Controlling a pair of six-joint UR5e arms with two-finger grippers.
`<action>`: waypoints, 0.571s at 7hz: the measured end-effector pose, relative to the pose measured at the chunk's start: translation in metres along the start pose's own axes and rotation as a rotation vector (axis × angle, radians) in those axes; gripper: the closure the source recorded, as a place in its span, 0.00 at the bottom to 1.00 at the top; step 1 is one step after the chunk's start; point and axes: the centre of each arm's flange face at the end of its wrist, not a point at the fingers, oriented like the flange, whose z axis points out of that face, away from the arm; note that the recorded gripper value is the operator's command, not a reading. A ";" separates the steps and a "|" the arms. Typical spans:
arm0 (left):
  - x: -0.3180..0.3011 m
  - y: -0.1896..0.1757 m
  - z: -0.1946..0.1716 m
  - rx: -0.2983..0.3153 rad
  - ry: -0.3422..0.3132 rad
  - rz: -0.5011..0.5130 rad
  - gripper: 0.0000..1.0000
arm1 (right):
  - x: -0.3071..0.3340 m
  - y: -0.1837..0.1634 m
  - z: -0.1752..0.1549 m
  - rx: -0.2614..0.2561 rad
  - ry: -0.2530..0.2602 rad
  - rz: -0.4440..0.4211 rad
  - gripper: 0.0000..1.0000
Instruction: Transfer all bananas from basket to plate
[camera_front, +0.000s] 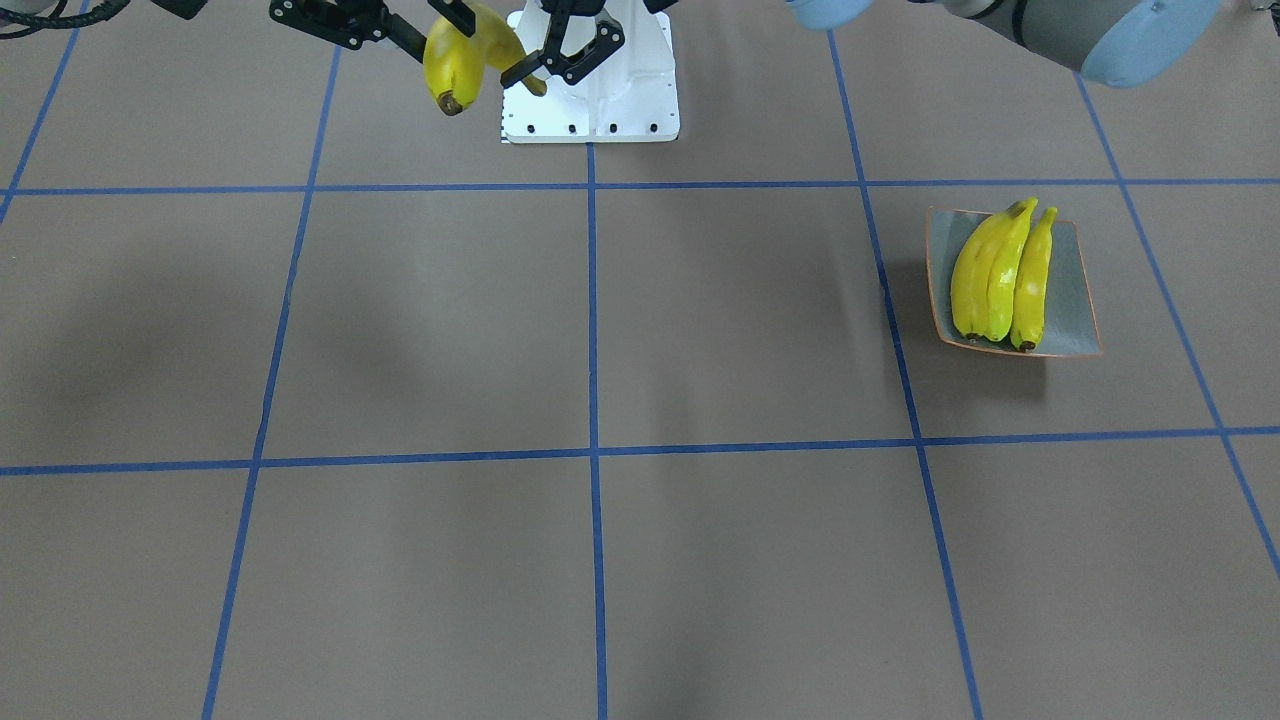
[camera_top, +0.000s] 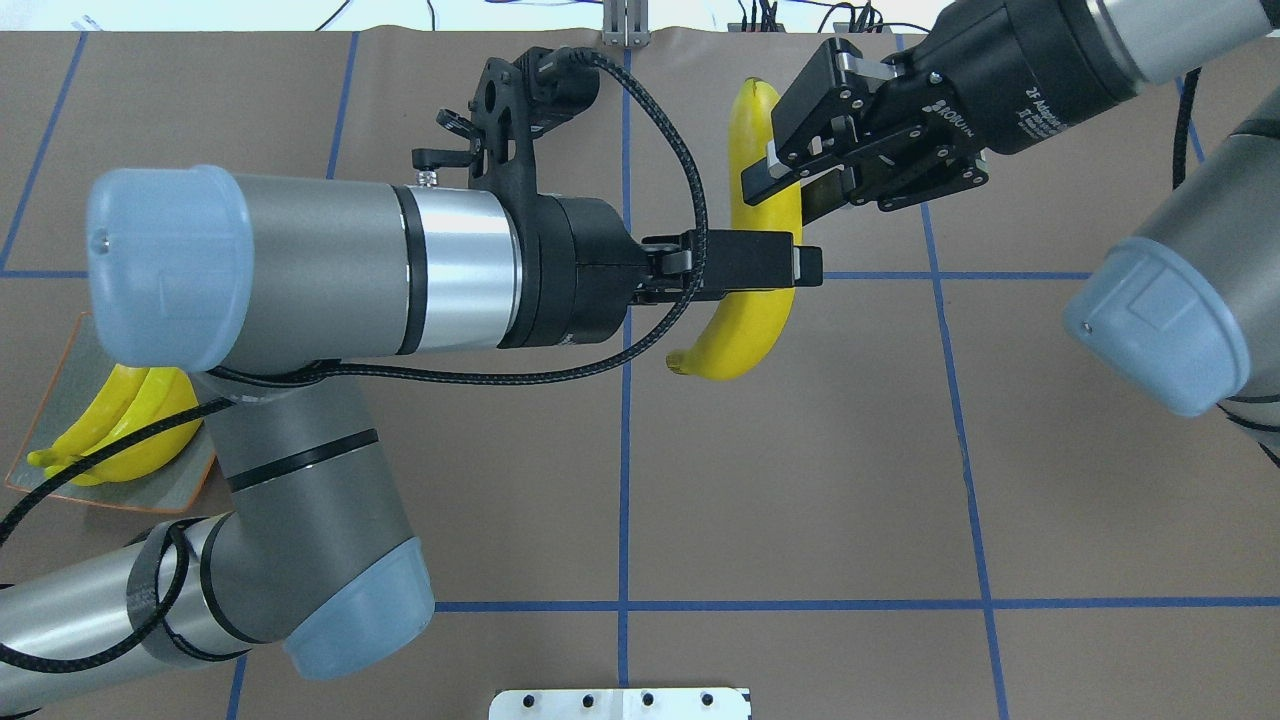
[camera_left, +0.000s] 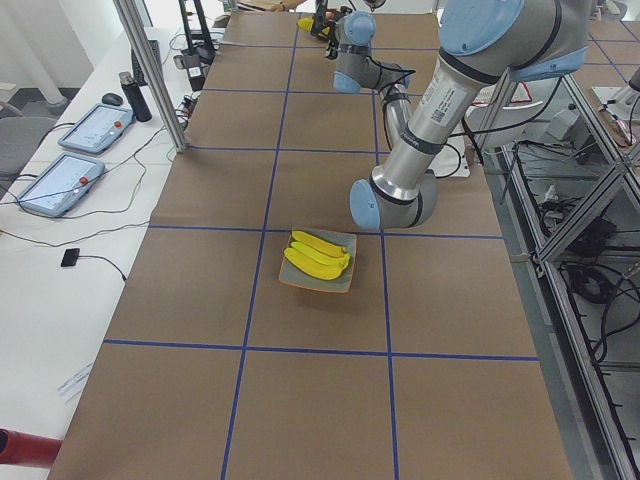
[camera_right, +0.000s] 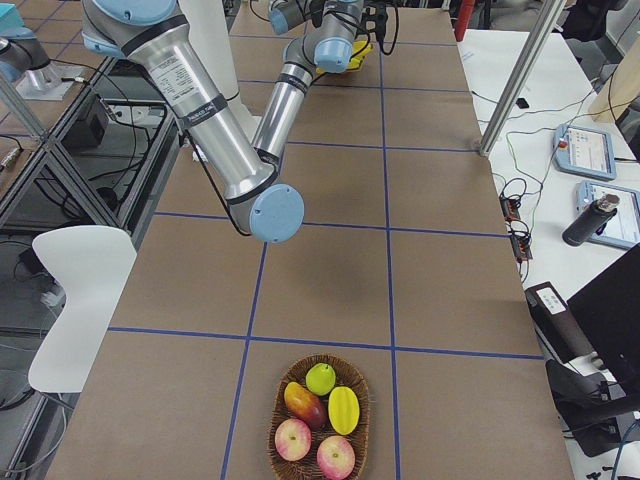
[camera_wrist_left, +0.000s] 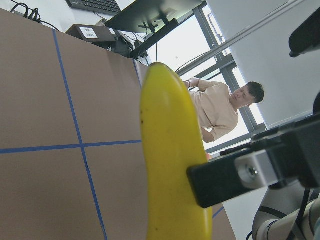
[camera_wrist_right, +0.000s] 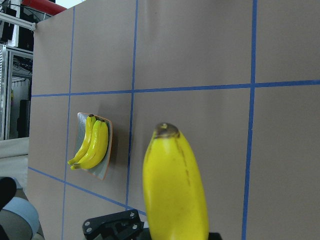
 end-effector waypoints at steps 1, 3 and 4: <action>0.000 0.001 0.001 -0.002 0.000 -0.001 0.45 | -0.001 0.001 -0.001 0.000 -0.002 -0.002 1.00; 0.001 0.004 0.001 -0.007 0.003 -0.002 0.92 | -0.001 0.002 -0.001 -0.001 -0.004 -0.005 1.00; 0.002 0.005 0.002 -0.009 0.008 -0.002 1.00 | -0.002 0.003 -0.002 -0.001 -0.005 -0.007 0.93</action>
